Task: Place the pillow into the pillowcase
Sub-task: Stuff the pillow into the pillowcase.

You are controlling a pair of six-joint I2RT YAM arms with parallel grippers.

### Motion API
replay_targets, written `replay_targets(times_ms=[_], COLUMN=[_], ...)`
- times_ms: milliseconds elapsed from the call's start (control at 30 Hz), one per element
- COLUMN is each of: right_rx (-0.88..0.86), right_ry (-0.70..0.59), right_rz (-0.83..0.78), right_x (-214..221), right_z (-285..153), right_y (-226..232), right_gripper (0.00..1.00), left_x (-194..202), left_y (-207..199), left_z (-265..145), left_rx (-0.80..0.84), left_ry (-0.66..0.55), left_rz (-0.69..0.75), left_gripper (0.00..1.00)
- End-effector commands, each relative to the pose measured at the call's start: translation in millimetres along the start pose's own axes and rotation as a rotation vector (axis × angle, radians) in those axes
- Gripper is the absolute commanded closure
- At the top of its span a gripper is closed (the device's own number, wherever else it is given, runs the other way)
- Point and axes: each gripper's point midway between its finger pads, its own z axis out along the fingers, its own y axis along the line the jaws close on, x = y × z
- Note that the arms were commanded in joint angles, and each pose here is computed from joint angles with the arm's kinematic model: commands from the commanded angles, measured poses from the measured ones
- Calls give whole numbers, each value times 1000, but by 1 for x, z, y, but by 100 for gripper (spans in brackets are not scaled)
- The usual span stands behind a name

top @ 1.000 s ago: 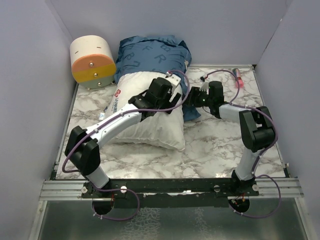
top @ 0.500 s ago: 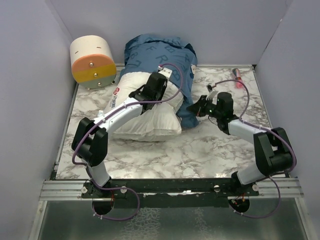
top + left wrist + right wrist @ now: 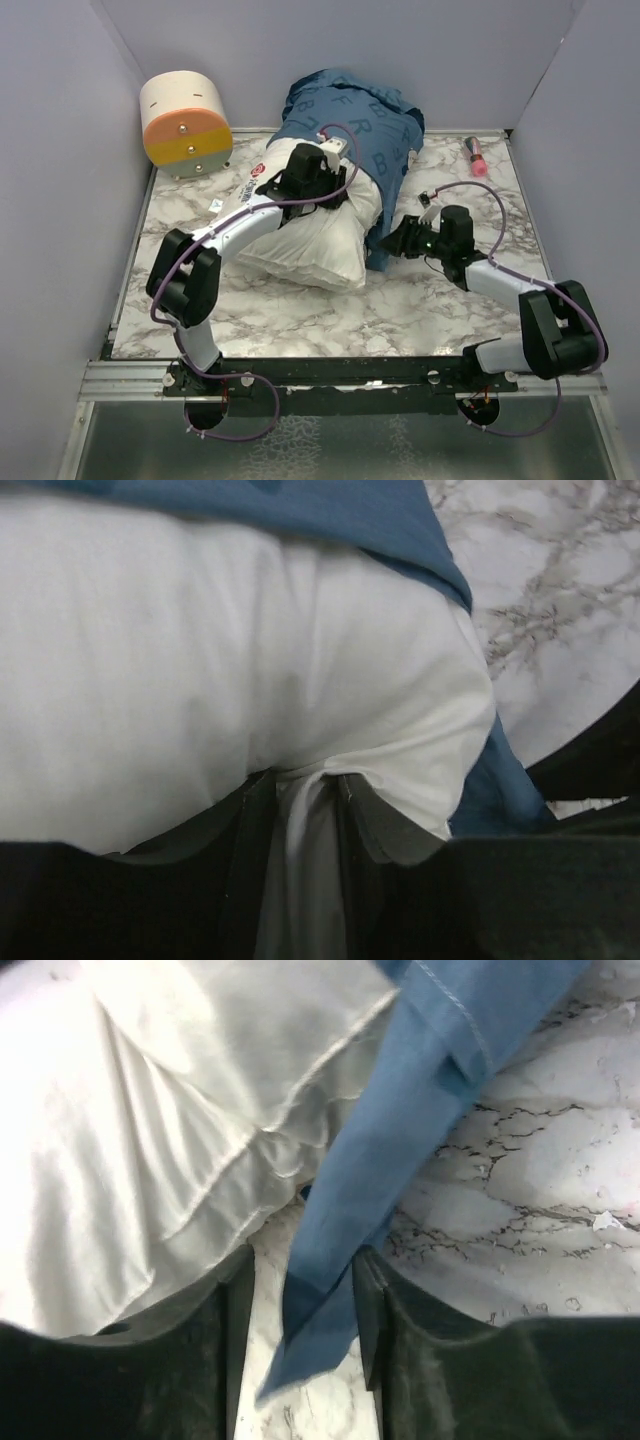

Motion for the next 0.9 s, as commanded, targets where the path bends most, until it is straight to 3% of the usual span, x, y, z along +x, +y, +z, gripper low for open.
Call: replay_targets(times_ms=[0,100,167,333,467,567,767,800,867], right_rx=[-31,-22,-64,-329,-465,-445,-387,-374,-312], right_ry=[-85,-178,-227,-224,-197,-160,-16,14,54], right_rz=[-124,-218,-275,-345,-344,-335,-314,-311,-308], right_x=[-27,-53,-64,-57,-45,-39,0,9,20], right_z=[-30,-55,-71,-93,-100,-90,-40,-30,-13], right_y=[30,50,70,125,150,152,161,161,153], right_gripper=[45,23,13,8,8,8,8,8,9], left_x=[-3,-25,-38,-51,-28,-13,17,27,43], left_y=[-12,-2,5,41,103,148,159,155,138], left_z=[-30,-78,-109,-166,-189,-195,-165,-159,-149], left_rx=[129,67,43,-83,-296,-367,-189,-155,-49], left_ry=[-71,-163,-203,-207,-149,-149,-114,-89,-53], left_rz=[-2,53,83,110,64,-56,-281,-307,-358], left_gripper=[52,28,21,19,12,11,11,13,29])
